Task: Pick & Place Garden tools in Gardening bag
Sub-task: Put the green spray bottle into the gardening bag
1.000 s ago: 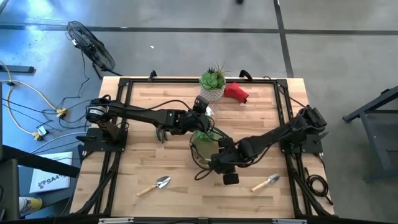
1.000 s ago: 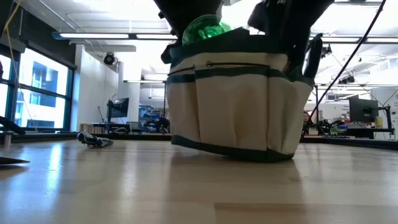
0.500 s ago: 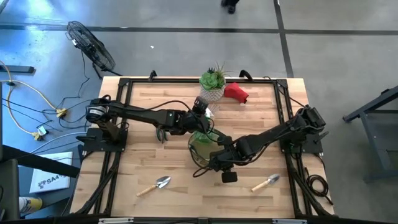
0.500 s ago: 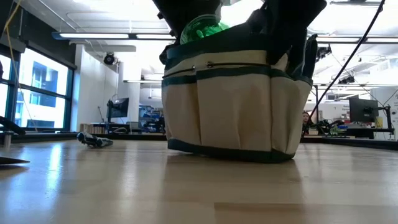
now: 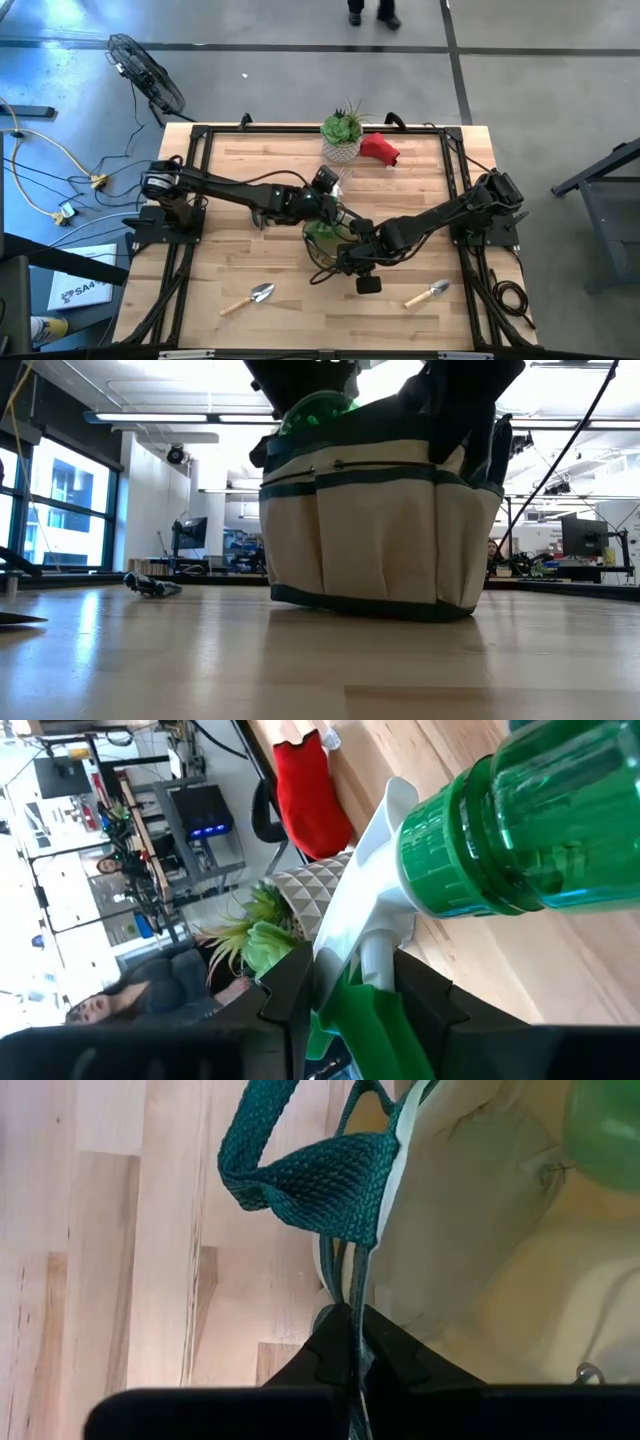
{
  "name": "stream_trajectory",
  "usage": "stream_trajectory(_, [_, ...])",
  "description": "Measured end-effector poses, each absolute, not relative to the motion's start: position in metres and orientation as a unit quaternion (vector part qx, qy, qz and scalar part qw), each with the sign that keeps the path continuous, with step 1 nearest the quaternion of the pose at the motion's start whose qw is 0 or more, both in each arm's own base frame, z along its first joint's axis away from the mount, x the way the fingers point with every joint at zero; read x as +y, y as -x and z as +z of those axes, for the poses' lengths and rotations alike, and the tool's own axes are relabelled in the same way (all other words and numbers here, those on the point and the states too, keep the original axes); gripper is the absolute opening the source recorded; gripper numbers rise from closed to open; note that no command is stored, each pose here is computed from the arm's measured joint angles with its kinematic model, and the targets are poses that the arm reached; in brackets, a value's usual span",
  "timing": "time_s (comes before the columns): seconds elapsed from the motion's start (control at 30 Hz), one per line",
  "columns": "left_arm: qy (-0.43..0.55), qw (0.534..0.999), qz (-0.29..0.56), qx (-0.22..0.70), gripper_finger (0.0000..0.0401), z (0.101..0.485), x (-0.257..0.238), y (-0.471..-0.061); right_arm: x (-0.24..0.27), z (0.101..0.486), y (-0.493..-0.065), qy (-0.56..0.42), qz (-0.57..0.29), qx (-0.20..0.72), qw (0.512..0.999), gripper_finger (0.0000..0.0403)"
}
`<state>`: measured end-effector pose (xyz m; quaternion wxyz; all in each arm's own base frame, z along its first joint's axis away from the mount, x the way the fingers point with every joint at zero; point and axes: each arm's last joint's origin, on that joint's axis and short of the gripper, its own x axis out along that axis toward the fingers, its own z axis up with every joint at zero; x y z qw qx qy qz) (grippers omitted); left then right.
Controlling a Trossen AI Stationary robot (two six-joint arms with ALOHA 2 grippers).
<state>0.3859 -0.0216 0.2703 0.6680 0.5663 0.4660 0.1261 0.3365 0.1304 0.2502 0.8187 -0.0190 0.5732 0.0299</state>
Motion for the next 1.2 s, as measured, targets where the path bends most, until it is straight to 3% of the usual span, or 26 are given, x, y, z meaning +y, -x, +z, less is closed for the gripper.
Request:
stream_trajectory(0.57, [-0.581, 0.655, 0.123, 0.467, 0.0212, 0.269, -0.032, -0.384, 0.13, 0.251, -0.337, 0.02, 0.029, 0.571, 0.82, 0.0003])
stream_trajectory(0.73, [-0.603, 0.631, 0.136, 0.469, 0.0222, 0.27, -0.04, -0.383, 0.13, 0.251, -0.337, 0.019, 0.03, 0.572, 0.82, 0.0003])
stream_trajectory(1.2, [-0.624, 0.635, 0.113, 0.442, 0.0223, 0.271, -0.072, -0.379, 0.13, 0.251, -0.337, 0.019, 0.03, 0.572, 0.82, 0.0003])
